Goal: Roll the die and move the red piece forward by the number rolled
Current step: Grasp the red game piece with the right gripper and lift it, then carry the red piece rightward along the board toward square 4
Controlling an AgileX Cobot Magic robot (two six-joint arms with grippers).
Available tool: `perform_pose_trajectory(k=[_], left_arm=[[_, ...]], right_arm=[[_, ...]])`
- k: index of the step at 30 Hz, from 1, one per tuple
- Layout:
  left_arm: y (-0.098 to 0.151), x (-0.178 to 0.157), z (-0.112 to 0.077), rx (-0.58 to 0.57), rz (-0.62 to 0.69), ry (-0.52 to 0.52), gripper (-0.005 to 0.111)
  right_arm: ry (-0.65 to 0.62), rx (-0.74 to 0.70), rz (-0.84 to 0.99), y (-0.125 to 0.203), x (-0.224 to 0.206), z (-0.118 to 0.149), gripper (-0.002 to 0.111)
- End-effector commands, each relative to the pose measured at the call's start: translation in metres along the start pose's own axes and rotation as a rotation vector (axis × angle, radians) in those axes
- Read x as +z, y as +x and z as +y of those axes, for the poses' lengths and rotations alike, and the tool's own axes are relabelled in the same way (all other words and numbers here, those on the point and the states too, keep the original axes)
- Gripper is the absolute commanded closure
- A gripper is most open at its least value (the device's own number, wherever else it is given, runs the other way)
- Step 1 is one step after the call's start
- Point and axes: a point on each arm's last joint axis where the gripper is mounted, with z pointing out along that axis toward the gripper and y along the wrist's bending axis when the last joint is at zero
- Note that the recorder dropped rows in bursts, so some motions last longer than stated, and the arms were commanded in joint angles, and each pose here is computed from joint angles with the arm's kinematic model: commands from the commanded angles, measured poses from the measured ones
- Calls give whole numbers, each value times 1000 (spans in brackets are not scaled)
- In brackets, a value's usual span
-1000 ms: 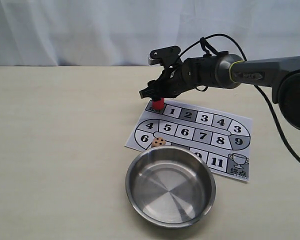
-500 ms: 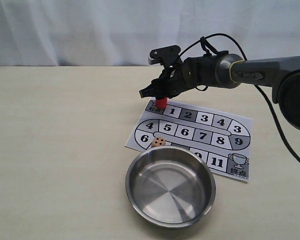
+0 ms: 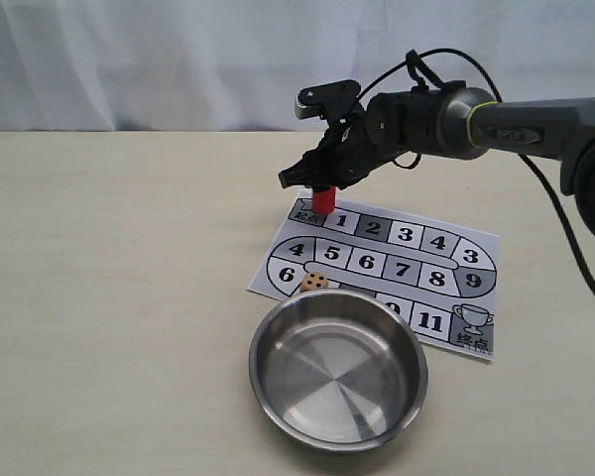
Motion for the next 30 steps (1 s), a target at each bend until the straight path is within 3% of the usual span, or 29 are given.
perform_pose_trajectory(k=[1, 10, 15, 25, 30], left_arm=[[-2, -1, 0, -12, -13, 2, 107], [-2, -1, 0, -12, -13, 2, 107], [-2, -1, 0, -12, -13, 2, 107], [-2, -1, 0, -12, -11, 2, 107], [-2, -1, 0, -12, -11, 2, 107]], right_arm=[[15, -43, -2, -11, -18, -2, 104], [60, -97, 18, -8, -18, -15, 104], [75, 66, 29, -4, -16, -33, 104], [38, 123, 90, 22, 20, -26, 104], [46, 101, 97, 21, 16, -27, 104]])
